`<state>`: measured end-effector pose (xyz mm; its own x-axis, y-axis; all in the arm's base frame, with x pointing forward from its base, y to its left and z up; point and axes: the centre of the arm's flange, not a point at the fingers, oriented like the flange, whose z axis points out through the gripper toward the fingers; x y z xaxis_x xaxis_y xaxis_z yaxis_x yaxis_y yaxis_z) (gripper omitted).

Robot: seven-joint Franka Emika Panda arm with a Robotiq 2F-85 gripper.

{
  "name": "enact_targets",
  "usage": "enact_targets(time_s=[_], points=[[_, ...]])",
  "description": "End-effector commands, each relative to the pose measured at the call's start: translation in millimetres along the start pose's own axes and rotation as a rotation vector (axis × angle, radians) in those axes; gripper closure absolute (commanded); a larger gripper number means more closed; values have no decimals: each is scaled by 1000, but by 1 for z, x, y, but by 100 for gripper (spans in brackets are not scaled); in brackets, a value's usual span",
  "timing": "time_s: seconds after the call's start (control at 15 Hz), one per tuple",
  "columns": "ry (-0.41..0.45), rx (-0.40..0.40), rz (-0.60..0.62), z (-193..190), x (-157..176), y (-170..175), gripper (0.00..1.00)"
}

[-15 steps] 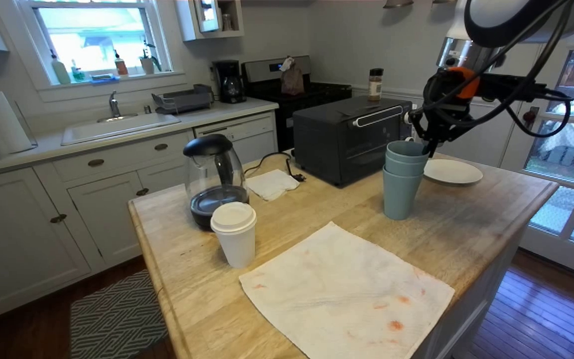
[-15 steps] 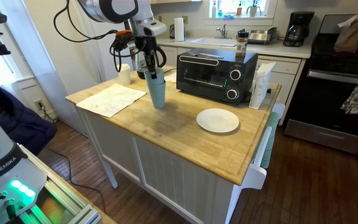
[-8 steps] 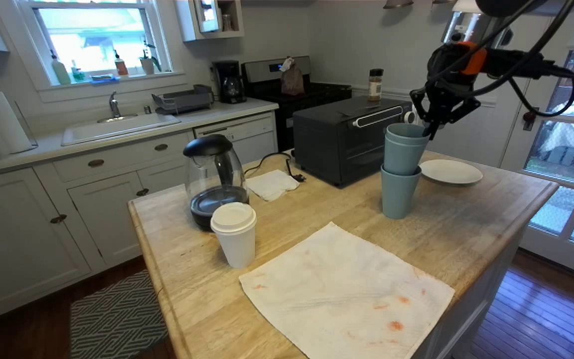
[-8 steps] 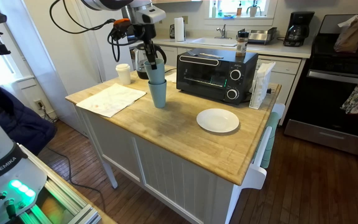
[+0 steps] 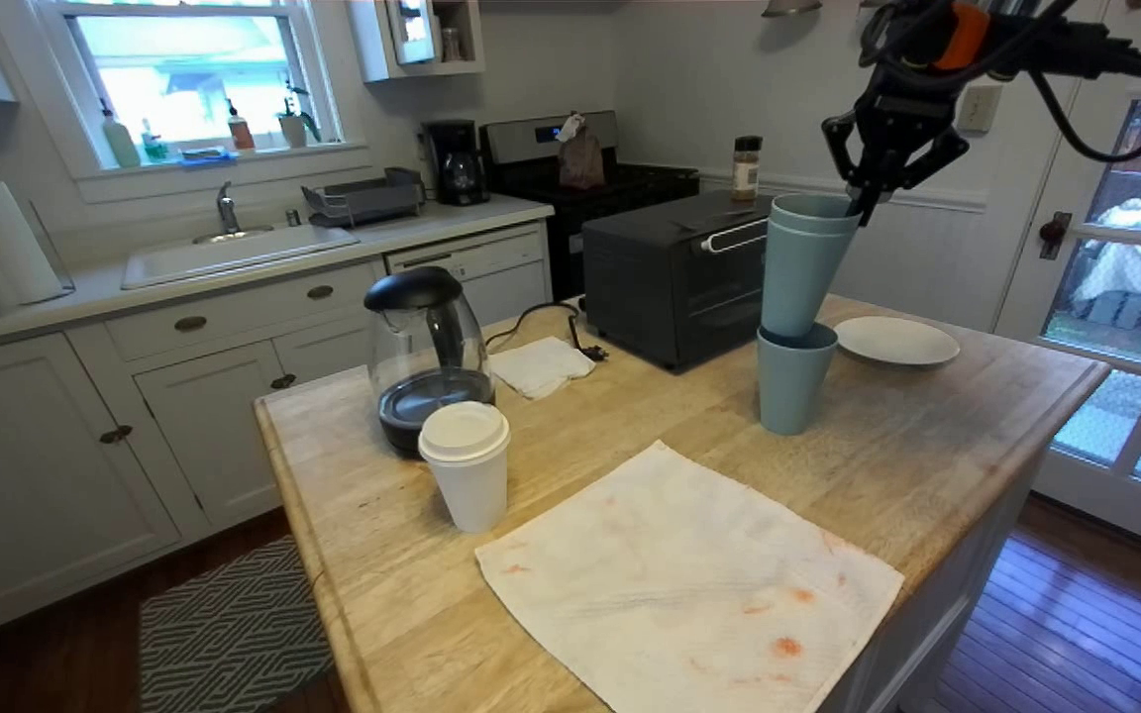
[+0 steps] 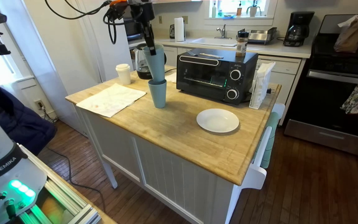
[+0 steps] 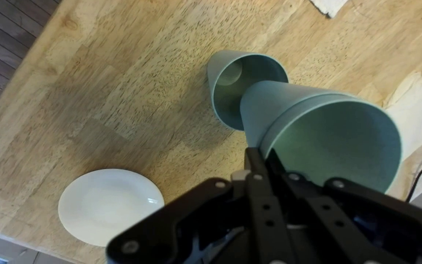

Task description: Unstack the three cups on the counter.

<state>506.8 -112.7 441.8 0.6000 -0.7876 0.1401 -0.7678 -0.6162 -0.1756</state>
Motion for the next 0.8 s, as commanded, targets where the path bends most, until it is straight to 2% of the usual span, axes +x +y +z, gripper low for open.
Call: enact_targets(time_s=[0.0, 0.27, 0.73], points=[[13, -2, 20, -23, 4, -5, 99], [-4, 8, 10, -33, 1, -11, 99], [-37, -13, -118, -46, -49, -37, 99]])
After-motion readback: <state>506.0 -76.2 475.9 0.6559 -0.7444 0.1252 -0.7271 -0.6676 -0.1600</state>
